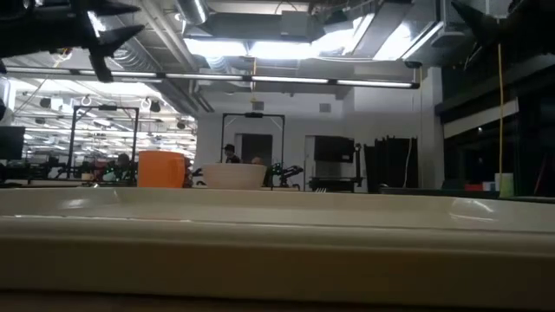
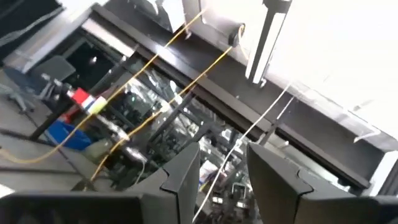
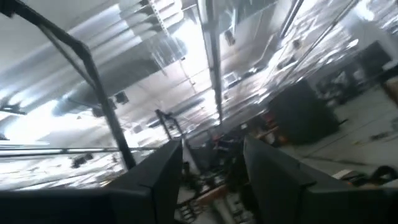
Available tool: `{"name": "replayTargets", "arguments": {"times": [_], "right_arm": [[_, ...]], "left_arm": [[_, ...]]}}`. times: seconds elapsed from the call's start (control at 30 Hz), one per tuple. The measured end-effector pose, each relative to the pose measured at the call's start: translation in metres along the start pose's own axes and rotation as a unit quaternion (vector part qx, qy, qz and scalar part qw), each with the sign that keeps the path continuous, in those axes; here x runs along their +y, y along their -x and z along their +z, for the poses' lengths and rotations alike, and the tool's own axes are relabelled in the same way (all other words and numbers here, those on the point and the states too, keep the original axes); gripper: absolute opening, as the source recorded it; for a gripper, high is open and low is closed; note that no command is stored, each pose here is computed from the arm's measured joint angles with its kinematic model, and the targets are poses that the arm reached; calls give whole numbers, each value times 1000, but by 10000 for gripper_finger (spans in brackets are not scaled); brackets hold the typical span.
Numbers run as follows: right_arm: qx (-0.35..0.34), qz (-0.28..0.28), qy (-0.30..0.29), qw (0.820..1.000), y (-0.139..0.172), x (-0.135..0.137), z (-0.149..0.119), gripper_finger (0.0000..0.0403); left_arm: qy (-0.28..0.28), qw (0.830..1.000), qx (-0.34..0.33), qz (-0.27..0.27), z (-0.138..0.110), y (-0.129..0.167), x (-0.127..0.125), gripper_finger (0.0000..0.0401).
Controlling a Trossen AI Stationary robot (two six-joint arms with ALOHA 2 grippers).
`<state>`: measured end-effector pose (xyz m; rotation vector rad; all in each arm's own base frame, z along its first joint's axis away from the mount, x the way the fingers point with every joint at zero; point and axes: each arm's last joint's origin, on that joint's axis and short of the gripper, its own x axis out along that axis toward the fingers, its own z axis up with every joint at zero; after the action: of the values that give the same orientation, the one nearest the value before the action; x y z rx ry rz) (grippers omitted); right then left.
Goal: Set up tray
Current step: Put the orange mug on the brown tray
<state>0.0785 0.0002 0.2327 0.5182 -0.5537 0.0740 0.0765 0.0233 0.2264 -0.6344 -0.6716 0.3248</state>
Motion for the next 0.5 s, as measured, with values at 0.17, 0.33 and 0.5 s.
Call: {"name": "replayTargets", "arguments": {"times": [0.17, 0.33, 0.5], "right_arm": [[68, 44, 28, 996, -14, 26, 37, 178], [168, 6, 71, 983, -43, 51, 76, 178], [258, -59, 104, 959, -84, 59, 86, 178]], "left_arm": [[-21, 999, -21, 28, 13, -9, -10, 127], [-63, 995, -21, 72, 24, -31, -25, 127], [-126, 988, 12, 88, 25, -63, -40, 127]]}}
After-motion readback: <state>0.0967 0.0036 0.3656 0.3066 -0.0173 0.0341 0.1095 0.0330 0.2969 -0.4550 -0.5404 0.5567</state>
